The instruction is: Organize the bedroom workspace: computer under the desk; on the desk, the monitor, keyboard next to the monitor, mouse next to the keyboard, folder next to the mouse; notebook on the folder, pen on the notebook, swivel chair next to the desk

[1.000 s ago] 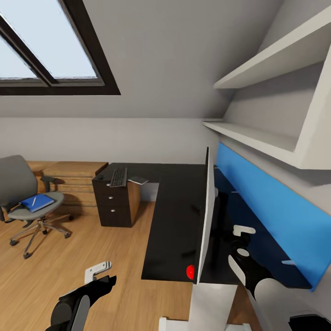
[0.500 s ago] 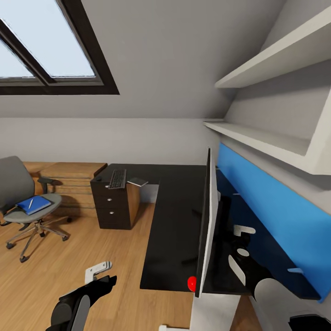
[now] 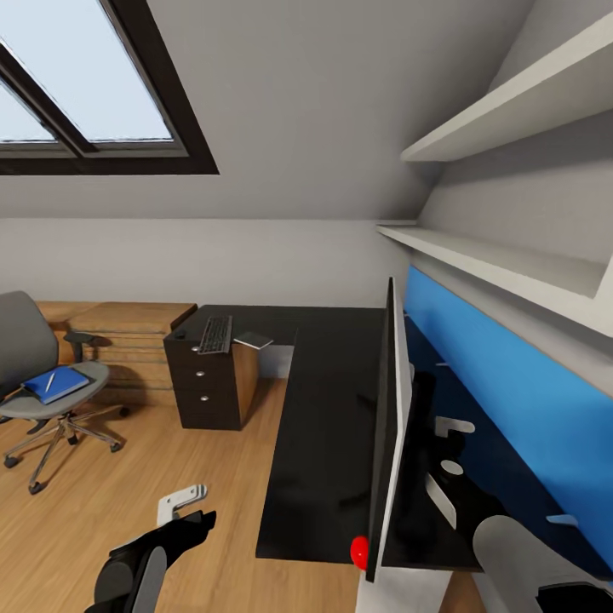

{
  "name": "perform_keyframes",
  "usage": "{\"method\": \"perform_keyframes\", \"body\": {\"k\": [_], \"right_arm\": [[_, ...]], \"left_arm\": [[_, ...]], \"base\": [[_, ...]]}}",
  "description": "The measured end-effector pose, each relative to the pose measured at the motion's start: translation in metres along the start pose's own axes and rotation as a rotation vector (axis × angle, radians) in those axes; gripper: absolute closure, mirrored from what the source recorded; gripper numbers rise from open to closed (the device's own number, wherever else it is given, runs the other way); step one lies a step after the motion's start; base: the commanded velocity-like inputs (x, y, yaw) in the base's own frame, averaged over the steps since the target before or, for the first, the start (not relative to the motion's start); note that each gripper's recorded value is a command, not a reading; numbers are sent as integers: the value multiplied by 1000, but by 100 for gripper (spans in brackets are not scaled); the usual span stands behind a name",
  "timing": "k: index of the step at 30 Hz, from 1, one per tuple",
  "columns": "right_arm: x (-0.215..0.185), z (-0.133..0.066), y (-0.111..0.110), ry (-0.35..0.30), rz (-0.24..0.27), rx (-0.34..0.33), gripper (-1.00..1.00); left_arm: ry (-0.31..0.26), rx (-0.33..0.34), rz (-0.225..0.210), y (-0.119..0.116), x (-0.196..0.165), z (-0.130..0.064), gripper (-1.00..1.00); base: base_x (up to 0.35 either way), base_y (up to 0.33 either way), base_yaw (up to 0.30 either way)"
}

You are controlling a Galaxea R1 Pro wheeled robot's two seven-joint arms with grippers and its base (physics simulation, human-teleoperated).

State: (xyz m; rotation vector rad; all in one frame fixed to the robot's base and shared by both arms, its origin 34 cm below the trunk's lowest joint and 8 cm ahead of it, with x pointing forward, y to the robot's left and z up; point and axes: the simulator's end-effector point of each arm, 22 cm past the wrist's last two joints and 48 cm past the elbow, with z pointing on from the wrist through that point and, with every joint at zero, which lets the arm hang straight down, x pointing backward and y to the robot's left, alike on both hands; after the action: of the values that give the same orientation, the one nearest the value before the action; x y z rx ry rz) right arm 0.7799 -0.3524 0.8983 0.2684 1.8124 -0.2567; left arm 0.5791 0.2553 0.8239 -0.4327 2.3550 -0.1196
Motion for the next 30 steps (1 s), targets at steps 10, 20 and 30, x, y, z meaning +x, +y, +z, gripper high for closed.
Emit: {"method": "perform_keyframes", "body": {"k": [10, 20, 30], "right_arm": [[0, 0, 0, 0, 0, 1, -100], [-1, 0, -1, -1, 0, 1, -100], [-1, 0, -1, -1, -1, 2, -100]], "left_arm": [[18, -5, 2, 1, 8, 3, -100], [19, -5, 2, 2, 8, 3, -100], [19, -5, 2, 2, 8, 3, -100]], "base": [[95, 0, 0], [17, 0, 0], [81, 0, 0]]}}
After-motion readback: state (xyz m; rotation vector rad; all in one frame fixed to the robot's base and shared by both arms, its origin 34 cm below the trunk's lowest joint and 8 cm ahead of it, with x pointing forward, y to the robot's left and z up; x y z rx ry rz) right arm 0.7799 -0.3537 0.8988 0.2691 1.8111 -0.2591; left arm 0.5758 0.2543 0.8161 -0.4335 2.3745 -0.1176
